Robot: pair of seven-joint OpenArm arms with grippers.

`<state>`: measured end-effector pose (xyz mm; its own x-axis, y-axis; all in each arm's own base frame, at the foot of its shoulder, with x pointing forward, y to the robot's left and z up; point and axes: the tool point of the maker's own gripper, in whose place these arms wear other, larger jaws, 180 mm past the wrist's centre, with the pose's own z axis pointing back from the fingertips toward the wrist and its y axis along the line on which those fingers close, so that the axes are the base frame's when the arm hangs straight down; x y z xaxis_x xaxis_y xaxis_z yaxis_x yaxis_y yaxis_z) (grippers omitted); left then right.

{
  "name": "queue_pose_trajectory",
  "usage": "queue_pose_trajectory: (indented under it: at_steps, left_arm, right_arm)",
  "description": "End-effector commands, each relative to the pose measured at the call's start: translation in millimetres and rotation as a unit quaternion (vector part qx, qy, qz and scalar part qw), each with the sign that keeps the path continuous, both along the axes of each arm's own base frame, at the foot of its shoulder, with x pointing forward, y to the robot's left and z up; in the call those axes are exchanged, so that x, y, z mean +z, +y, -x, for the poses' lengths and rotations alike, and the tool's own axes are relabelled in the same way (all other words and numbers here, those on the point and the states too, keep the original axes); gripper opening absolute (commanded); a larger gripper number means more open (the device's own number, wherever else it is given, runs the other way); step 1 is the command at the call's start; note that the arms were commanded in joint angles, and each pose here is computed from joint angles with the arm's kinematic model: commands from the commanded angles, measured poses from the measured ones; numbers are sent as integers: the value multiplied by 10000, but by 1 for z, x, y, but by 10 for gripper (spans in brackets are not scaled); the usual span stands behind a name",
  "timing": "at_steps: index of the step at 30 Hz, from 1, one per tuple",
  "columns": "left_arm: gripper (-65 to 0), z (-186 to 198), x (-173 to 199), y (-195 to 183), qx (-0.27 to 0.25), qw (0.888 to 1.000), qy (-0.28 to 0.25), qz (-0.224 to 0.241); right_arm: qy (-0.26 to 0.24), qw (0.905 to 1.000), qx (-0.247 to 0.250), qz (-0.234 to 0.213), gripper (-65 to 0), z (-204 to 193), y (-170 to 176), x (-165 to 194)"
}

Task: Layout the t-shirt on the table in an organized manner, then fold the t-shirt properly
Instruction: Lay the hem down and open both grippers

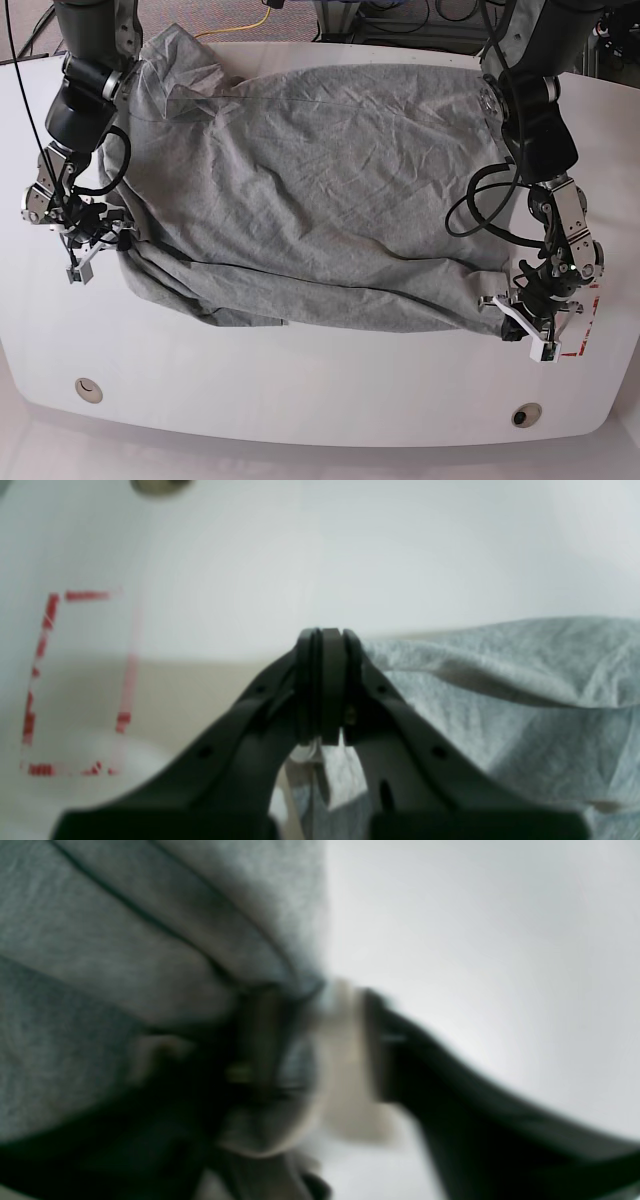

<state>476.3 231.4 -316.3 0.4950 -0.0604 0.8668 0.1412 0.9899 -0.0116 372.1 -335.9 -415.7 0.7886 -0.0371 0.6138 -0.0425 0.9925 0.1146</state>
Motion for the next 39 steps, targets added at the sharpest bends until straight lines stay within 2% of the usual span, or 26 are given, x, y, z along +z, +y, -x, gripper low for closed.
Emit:
queue_pose_trajectory:
  at_steps: [1, 4, 8, 10, 13, 16, 19, 25, 32, 39]
  left_arm:
    - [-560, -12, 26, 4, 20, 9992, -389, -10]
    - [-401, -10, 24, 9, 61, 9993, -358, -42]
    - [-182, -9, 26, 17, 108, 9992, -358, -117]
    - [-117, -9, 26, 17, 108, 9993, -351, -118]
    - [-63, -9, 25, 19, 116, 9995, -267, -145]
    - [-36, -7, 25, 21, 109, 9996, -175, -200]
    - [-40, -5, 35, 31, 148, 9991, -225, -340]
    - [-35, 0, 67, 37, 206, 9964, -460, -681]
    - [-36, 24, 80, 28, -109, 9911, -505, -1230]
    - [-38, 49, 77, -2, -674, 9807, -498, -1768]
  right_arm:
    - [-467, 9989, -75, 51, -181, -17, -12, 25]
    - [-543, 9985, -84, 48, -5, -18, -12, 27]
    - [-572, 9983, -97, 87, 0, -20, -15, 30]
    - [-623, 9979, -120, 85, 0, -22, -17, 34]
    - [-736, 9969, -88, 262, 0, -25, -23, 48]
    - [-697, 9959, 5, 574, 0, -24, -28, 65]
    - [-527, 9948, 125, 865, 0, -13, -29, 77]
    - [-602, 9915, 486, 1050, 0, 8, -9, 108]
    - [-812, 9893, 1000, 678, 0, 31, 36, 115]
    - [-633, 9916, 1079, 318, 0, 49, 64, 90]
